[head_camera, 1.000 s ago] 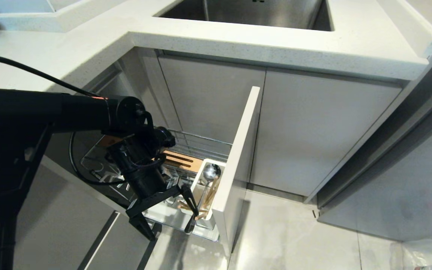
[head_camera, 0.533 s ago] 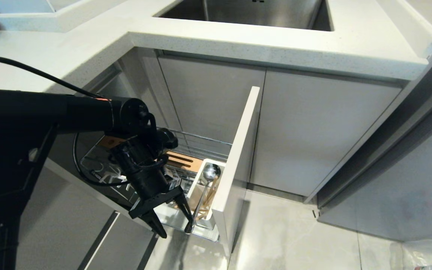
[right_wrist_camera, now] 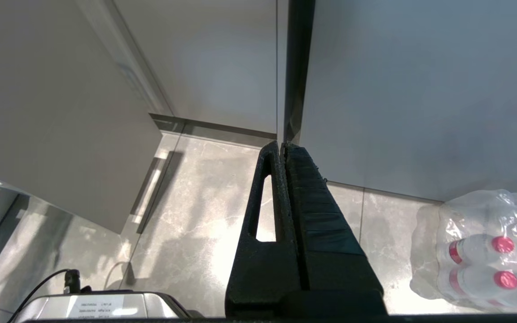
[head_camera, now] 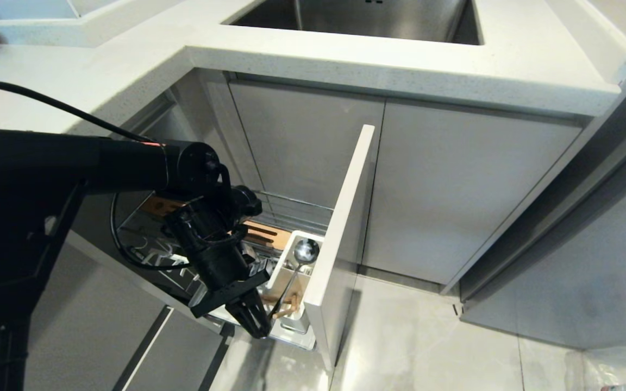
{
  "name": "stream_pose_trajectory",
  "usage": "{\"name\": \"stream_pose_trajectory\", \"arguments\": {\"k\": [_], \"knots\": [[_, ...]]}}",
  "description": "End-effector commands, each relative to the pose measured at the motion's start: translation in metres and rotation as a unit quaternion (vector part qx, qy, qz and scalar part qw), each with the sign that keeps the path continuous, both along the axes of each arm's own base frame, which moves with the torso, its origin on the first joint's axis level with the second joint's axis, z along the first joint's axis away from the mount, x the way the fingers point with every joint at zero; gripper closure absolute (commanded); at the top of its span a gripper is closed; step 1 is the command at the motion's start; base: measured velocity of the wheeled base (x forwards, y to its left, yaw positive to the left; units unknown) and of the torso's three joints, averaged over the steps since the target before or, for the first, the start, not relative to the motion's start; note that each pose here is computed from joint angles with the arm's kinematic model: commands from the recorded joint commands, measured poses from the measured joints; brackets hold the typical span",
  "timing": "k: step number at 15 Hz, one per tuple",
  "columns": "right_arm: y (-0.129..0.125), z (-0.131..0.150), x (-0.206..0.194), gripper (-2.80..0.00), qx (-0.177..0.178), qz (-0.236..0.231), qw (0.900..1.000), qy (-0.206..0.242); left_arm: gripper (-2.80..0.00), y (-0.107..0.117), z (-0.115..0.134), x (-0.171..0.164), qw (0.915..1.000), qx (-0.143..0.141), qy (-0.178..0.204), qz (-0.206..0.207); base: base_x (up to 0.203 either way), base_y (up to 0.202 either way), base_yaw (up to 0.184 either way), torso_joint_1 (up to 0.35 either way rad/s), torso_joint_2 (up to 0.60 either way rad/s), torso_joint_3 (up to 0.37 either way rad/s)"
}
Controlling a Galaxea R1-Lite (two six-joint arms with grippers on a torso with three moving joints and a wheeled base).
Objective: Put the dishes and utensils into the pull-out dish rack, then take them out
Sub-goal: Take the chopsticks out of the cupboard
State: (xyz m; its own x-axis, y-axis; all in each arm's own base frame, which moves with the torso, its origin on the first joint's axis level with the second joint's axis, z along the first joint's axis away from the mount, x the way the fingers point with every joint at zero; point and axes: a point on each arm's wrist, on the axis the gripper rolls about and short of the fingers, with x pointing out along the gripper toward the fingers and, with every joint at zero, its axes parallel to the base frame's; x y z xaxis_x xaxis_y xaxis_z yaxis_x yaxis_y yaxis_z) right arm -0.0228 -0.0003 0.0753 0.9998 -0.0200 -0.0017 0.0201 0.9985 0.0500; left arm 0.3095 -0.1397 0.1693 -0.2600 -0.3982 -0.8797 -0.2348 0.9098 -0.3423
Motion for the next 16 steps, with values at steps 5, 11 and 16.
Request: {"name": "stream_pose_trajectory", "arguments": {"k": [5,11,16], "knots": [[0.0,0.0,0.0,0.0,0.0,0.001,1.0,0.001,0.0,0.003,0.018,-0.009,0.9998,-0.012,-0.017,0.005,0.0,0.0,0.0,0.0,0.0,0.0],[0.0,0.0,0.0,0.0,0.0,0.0,1.0,0.001,0.0,0.011,0.053,-0.028,0.9978,-0.034,-0.053,0.018,0.0,0.0,0.0,0.0,0.0,0.0],[0.0,0.0,0.0,0.0,0.0,0.0,1.0,0.001,0.0,0.015,0.072,-0.042,0.996,-0.051,-0.07,0.025,0.0,0.0,0.0,0.0,0.0,0.0]]}}
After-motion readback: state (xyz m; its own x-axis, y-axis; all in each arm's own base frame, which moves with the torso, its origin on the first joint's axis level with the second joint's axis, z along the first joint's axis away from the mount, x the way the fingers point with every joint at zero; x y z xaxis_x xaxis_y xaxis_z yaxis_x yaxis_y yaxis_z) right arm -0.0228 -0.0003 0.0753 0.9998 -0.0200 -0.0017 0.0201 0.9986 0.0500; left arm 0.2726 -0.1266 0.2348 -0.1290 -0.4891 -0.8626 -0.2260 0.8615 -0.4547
